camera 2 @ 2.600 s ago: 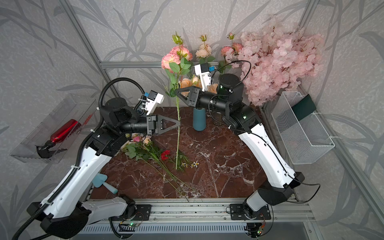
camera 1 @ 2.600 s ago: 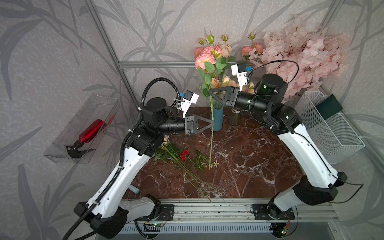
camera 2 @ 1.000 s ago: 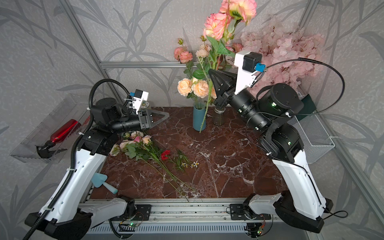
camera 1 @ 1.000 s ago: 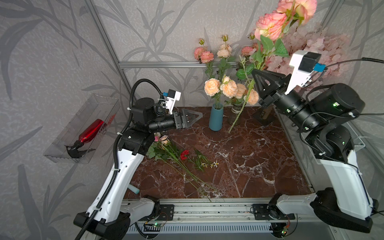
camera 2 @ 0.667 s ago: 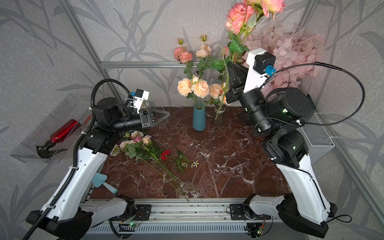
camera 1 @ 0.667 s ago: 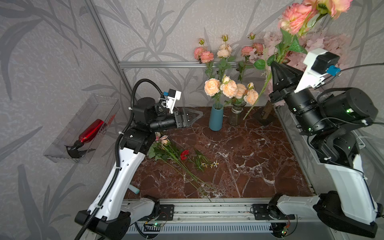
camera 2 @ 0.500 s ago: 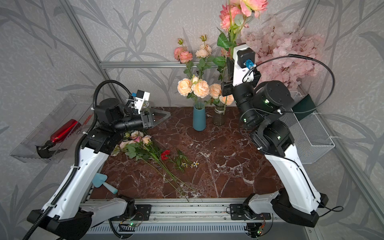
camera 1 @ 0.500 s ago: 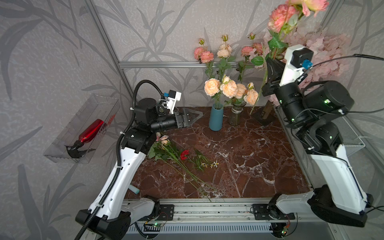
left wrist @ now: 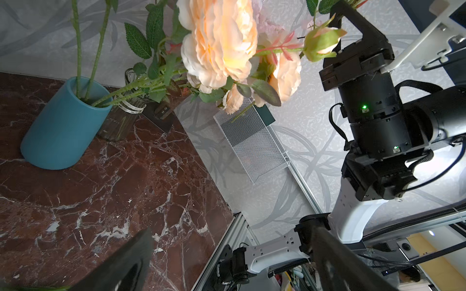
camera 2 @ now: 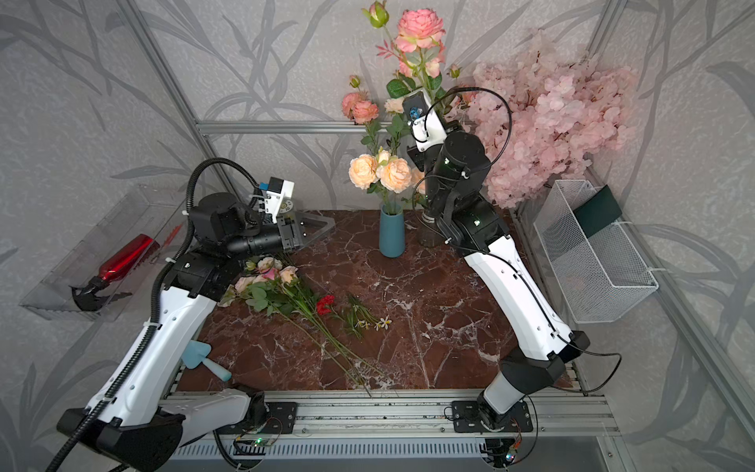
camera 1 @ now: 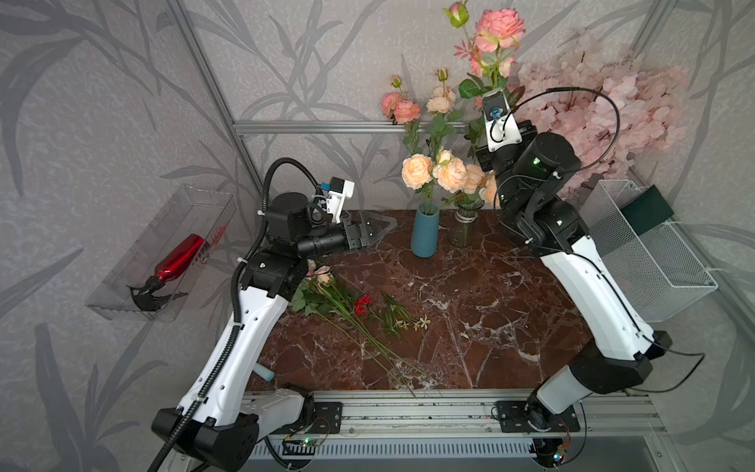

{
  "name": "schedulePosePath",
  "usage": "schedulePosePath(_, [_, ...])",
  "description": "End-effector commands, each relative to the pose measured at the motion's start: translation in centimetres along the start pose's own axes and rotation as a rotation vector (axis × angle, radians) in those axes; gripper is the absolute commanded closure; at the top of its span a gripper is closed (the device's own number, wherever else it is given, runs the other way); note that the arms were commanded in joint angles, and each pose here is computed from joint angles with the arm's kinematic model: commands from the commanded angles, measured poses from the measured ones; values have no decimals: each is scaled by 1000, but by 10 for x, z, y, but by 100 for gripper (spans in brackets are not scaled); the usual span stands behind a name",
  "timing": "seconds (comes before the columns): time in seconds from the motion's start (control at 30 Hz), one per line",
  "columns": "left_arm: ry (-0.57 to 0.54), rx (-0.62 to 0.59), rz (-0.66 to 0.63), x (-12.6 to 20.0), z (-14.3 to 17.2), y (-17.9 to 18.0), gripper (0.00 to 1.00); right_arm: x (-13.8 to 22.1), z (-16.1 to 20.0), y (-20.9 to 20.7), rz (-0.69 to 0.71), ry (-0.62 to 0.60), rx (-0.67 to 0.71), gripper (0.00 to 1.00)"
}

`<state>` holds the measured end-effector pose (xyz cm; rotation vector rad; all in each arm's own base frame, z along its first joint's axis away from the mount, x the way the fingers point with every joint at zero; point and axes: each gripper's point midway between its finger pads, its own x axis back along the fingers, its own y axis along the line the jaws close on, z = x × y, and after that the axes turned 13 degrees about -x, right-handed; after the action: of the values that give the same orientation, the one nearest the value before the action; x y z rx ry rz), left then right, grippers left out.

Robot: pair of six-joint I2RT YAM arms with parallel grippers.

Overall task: Place the pink flowers into the vase
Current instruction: Place the flower in the vase.

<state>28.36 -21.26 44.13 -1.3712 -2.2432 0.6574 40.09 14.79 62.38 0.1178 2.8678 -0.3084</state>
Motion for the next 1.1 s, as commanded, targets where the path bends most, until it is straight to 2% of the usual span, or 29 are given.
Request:
schedulePosePath(0.0, [-8,-5,19,-3,-3,3,1,-5,-21,-43,88,-35,-105,100])
schedulePosePath(0.23, [-5,5,7,-7,-3,13,1,-53,16,-52,66,55,-203,100])
schedulePosePath(0.53, [2,18,-4,-10,-2,22,1,-101,71,-42,-110,143,-452,100])
schedulePosePath(0.87, [10,44,0,-17,2,33,1,-135,120,14,-340,185,-546,100])
schedulePosePath(1.07, [14,52,2,-20,3,38,1,-140,132,23,-338,173,-521,100])
